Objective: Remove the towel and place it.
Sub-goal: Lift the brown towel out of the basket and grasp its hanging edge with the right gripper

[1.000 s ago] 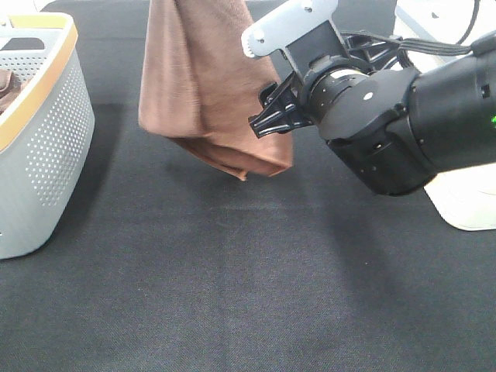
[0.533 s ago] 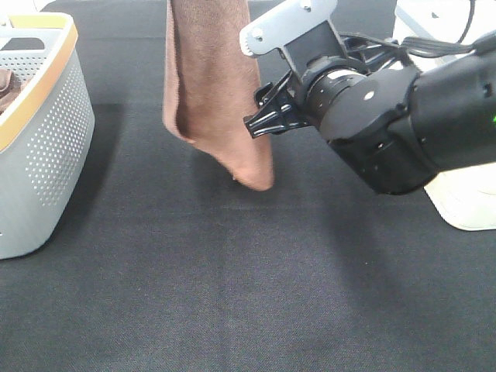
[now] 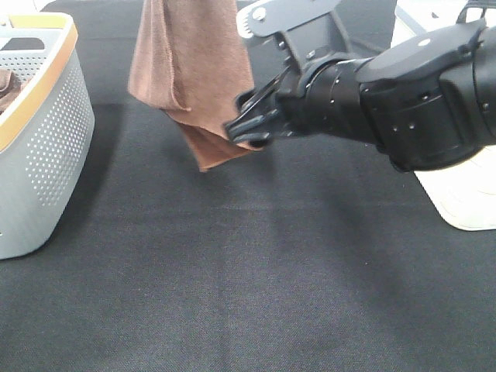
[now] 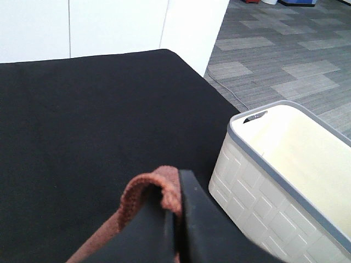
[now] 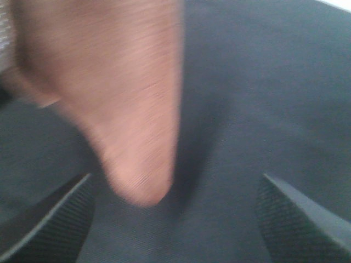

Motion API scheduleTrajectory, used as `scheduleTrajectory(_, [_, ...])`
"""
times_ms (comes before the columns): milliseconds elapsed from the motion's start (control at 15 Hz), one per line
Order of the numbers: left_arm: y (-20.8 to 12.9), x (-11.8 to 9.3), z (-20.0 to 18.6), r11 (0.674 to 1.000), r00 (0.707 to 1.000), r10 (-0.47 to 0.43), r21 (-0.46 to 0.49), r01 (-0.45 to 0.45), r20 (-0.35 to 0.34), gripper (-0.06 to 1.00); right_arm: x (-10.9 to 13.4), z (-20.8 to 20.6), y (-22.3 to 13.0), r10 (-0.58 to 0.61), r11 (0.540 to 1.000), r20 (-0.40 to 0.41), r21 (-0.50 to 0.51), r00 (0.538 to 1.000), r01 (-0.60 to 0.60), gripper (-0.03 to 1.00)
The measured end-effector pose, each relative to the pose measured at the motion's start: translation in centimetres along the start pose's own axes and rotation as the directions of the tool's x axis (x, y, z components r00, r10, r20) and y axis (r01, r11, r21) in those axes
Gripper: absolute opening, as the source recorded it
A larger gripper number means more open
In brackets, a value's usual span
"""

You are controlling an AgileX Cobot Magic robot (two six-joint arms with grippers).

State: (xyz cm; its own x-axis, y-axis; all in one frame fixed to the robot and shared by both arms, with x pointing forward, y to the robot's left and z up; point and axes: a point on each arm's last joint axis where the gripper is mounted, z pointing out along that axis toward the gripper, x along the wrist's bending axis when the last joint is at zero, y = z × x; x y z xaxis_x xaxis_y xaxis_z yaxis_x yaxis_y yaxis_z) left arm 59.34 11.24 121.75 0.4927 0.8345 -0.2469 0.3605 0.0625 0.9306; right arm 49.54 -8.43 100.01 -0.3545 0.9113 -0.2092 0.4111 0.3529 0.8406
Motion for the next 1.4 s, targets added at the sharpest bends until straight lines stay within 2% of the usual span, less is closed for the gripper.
scheduleTrajectory(67, [0.0,0.0,0.1,1.000,1.000,-0.001,-0.006,0.001,-0.001,0.00,0.5,0.0,-0.1,-0.011,1.000,-0.057,0.011,0.998,0.012,0.76])
scheduleTrajectory(133, [-0.1,0.1,0.2,1.000,1.000,-0.004,-0.003,0.004,-0.002,0.00,1.4,-0.1,-0.3,-0.008,1.000,-0.158,0.029,0.987,0.012,0.76])
scheduleTrajectory(267, [-0.1,0.1,0.2,1.000,1.000,-0.005,-0.005,0.005,-0.001,0.00,2.7,-0.4,-0.5,-0.008,0.999,-0.293,0.046,0.956,0.022,0.76])
scheduleTrajectory(400, [-0.1,-0.1,0.2,0.999,0.999,-0.035,-0.005,0.035,0.014,0.00,3.5,-0.7,-0.6,-0.027,0.998,-0.388,0.048,0.921,0.049,0.76])
scheduleTrajectory(533, [-0.1,-0.3,0.2,0.996,0.995,-0.091,0.005,0.091,0.044,0.00,3.6,-0.4,-0.8,-0.070,0.995,-0.381,0.037,0.922,0.091,0.75])
scheduleTrajectory(600, [-0.3,-0.4,0.2,0.994,0.993,-0.107,0.024,0.106,0.054,0.00,3.8,0.3,-0.9,-0.133,0.989,-0.366,0.018,0.921,0.150,0.75])
scheduleTrajectory(800, [-0.5,-0.7,-0.1,0.991,0.990,-0.125,0.060,0.121,0.068,0.00,4.1,1.1,-0.5,-0.181,0.982,-0.352,-0.007,0.918,0.191,0.75])
scheduleTrajectory(1067, [0.0,-1.5,-2.1,0.986,0.984,-0.142,0.106,0.131,0.103,0.00,3.3,2.4,-0.3,-0.208,0.978,-0.205,-0.021,0.956,0.208,0.75])
scheduleTrajectory(1400, [0.3,-2.5,-4.3,0.976,0.975,-0.164,0.171,0.138,0.148,0.00,2.2,2.7,0.2,-0.247,0.968,-0.060,-0.057,0.967,0.243,0.75])
